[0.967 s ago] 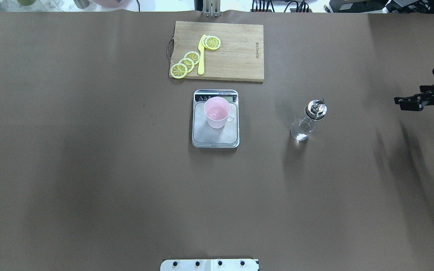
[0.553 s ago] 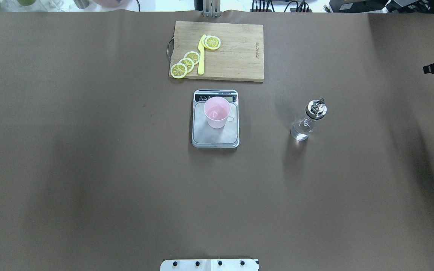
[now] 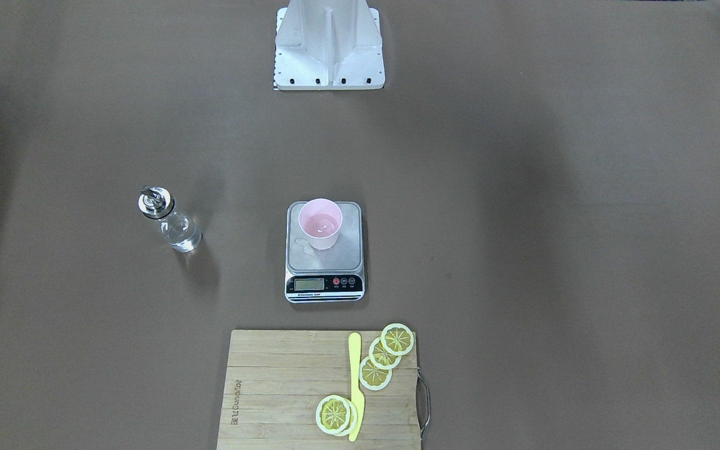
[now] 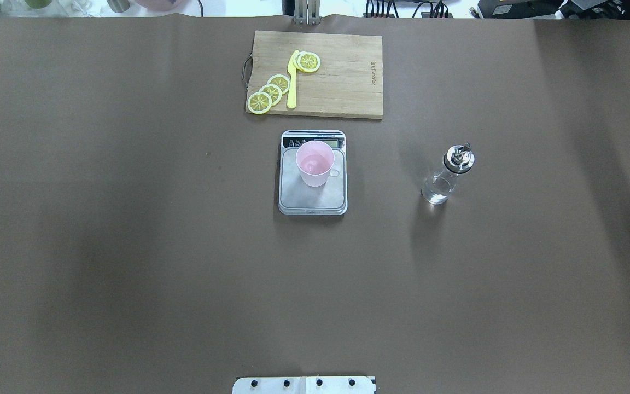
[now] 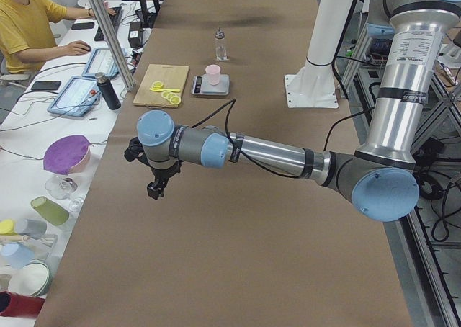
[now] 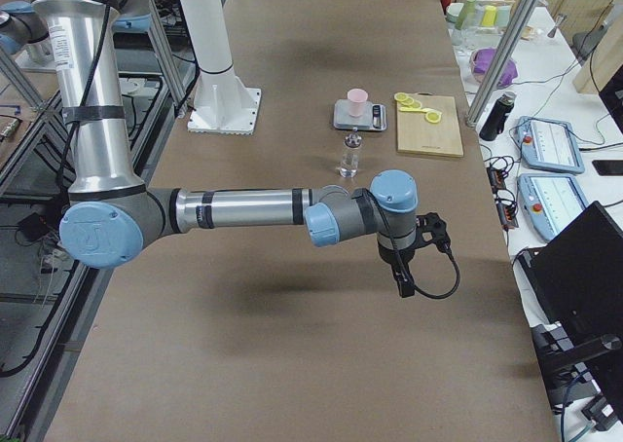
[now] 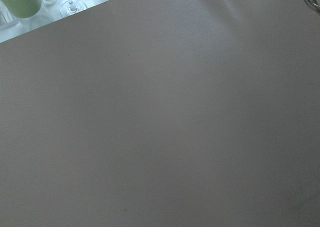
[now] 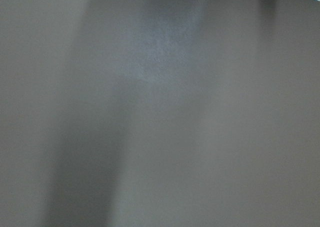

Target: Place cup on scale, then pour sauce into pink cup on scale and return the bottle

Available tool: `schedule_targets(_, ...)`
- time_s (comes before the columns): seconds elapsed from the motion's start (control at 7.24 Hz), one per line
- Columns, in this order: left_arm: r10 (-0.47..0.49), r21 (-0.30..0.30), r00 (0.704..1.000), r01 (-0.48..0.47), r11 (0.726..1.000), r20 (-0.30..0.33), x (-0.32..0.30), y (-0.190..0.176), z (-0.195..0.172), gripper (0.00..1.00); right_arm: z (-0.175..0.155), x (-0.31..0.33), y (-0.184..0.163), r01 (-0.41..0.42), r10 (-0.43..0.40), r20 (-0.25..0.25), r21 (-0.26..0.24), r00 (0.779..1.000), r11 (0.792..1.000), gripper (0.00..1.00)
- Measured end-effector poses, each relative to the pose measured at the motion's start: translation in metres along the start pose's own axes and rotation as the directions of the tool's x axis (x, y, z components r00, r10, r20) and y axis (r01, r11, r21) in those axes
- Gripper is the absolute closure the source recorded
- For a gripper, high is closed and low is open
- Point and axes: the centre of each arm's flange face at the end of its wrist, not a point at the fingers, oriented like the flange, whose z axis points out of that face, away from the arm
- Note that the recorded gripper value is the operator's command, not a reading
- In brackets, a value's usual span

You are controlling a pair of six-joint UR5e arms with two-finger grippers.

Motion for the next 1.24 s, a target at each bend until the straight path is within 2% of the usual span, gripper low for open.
schedule_targets(0.14, -0.034, -0.003, 0.999, 0.034, 0.999, 0.002, -0.011, 0.006, -0.005, 0.0, -0.002, 0.01, 0.006, -0.015, 0.014, -0.003, -0.037, 1.0, 0.999, 0.0)
schedule_targets(0.55, -0.108, -0.027, 0.994, 0.107, 0.994, -0.002, -0.041, 0.023, 0.004, 0.0, -0.007, 0.016, 0.024, -0.08, 0.082, 0.012, -0.105, 0.997, 0.991, 0.0)
schedule_targets(1.24, -0.145, -0.052, 0.989, 0.145, 0.988, -0.003, -0.055, 0.038, 0.017, 0.0, -0.019, 0.004, 0.044, -0.094, 0.098, 0.029, -0.122, 0.995, 0.988, 0.0)
